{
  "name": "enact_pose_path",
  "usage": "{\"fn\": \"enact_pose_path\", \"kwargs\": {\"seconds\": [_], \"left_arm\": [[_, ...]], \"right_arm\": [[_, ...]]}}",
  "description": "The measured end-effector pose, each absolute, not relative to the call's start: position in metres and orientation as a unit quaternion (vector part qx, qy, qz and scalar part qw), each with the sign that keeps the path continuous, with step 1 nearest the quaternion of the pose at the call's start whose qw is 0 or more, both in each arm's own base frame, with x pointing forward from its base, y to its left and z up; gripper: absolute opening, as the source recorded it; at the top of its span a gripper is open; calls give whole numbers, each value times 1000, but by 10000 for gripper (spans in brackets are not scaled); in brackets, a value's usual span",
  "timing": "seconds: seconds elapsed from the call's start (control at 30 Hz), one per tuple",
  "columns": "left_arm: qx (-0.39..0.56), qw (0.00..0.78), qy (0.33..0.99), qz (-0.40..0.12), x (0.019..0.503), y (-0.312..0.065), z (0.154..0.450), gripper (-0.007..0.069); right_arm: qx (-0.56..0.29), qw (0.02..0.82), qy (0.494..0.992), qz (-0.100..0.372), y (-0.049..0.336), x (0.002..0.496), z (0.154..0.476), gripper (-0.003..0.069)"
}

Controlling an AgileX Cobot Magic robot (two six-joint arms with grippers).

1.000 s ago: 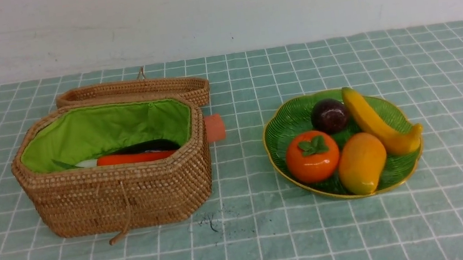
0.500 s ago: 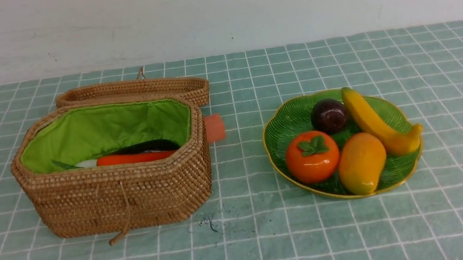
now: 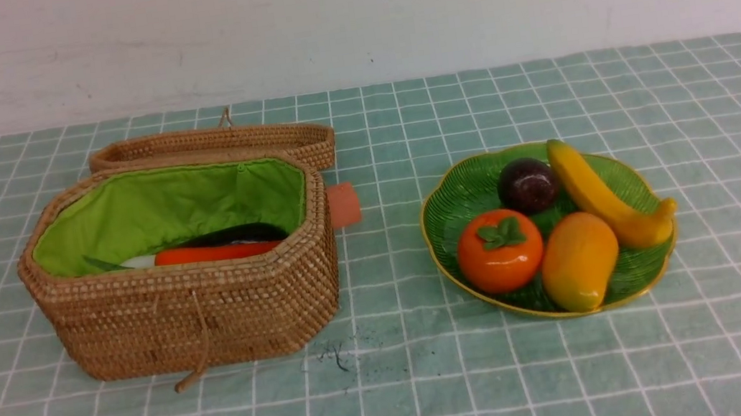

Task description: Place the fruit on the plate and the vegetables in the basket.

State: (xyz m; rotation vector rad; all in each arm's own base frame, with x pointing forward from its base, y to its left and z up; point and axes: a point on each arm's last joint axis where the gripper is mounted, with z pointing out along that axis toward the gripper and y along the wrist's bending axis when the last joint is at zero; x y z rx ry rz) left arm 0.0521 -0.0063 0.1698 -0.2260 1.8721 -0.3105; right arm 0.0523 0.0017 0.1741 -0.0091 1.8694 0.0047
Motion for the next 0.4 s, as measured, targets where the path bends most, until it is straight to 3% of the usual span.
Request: {"fn": "enact_pose_path", "kwargs": {"seconds": [0.4], "left_arm": [[-97,577,800,-133,52,-6,170,-7]], "right_arm": [[-4,594,804,2,2,52,174,106]]}}
